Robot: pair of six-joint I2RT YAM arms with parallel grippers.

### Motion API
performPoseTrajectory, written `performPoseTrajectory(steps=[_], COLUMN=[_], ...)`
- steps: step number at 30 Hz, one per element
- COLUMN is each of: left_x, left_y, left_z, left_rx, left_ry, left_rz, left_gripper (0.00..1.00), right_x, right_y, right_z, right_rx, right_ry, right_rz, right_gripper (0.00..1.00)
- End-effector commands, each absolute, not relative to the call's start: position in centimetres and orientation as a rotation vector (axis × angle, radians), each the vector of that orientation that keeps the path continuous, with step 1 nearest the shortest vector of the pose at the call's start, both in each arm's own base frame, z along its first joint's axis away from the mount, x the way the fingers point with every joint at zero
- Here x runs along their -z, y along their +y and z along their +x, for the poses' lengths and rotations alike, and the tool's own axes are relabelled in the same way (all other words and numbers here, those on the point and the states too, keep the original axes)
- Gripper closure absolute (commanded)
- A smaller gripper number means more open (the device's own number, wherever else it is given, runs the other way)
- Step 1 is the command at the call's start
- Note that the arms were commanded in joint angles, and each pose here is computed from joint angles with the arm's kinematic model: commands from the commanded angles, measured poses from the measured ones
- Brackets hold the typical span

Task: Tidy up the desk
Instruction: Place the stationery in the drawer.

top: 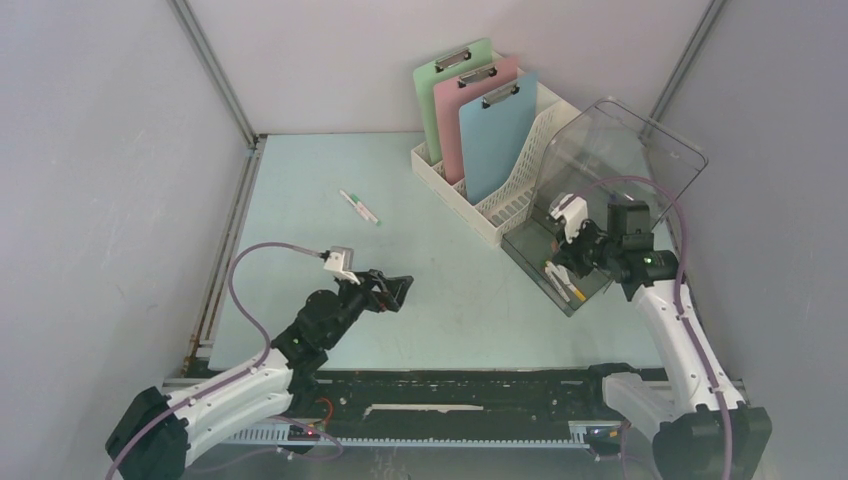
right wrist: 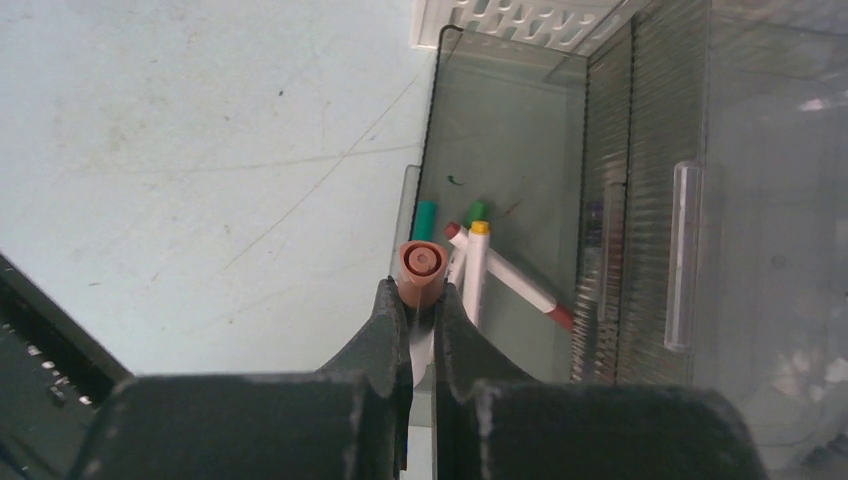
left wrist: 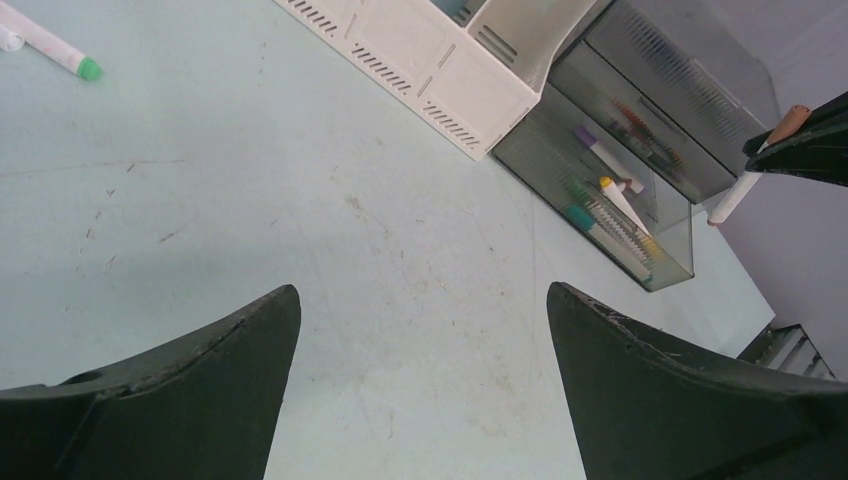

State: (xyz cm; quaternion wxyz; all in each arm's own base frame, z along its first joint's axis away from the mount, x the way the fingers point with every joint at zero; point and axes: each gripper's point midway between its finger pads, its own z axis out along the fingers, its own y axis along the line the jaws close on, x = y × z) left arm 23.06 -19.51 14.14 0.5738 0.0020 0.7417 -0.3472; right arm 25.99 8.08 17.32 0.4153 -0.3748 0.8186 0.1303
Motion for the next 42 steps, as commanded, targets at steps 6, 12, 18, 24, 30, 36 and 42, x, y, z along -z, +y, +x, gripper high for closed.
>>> performPoseTrajectory(steps=[6, 12, 18, 24, 30, 36, 42], left_x=[-16.9, -16.8, -16.8, -16.5, -14.3, -11.7, -10.9], left_y=[-20.5, -20.2, -20.2, -19.4, -16.1, -12.8, -11.0], left_z=[24.8, 26.4, 28.5, 30.9, 34.1, 36.5, 40.5], left_rx=[0.891, 0.879, 0.886, 0.877, 0.637, 0.251, -0.007], left_ry=[1.684, 1.705, 1.737, 1.779, 1.929, 2.101, 2.223], left_rz=[-0.059, -0.097, -0.130, -0.211, -0.451, -0.589, -0.655], left_gripper=[0.00, 0.00, 0.00, 0.00, 0.00, 0.05, 0.15], right_x=[-15.3, -12.8, -11.1, -11.0, -12.7, -14.3, -14.7], right_y=[7.7, 7.5, 7.7, 8.3, 8.4, 8.4, 8.4], right_z=[30.8, 31.7, 31.1, 30.4, 29.6, 29.1, 28.9], right_rx=[0.008, 0.085, 0.061, 0.013, -0.007, -0.019, -0.014], right_ry=[2.115, 2.204, 2.268, 2.289, 2.240, 2.189, 2.177], right_rz=[-0.895, -0.882, -0.912, -0.940, -0.941, -0.937, -0.943], right_gripper=[1.00, 0.92, 0.71, 0.44, 0.39, 0.38, 0.38])
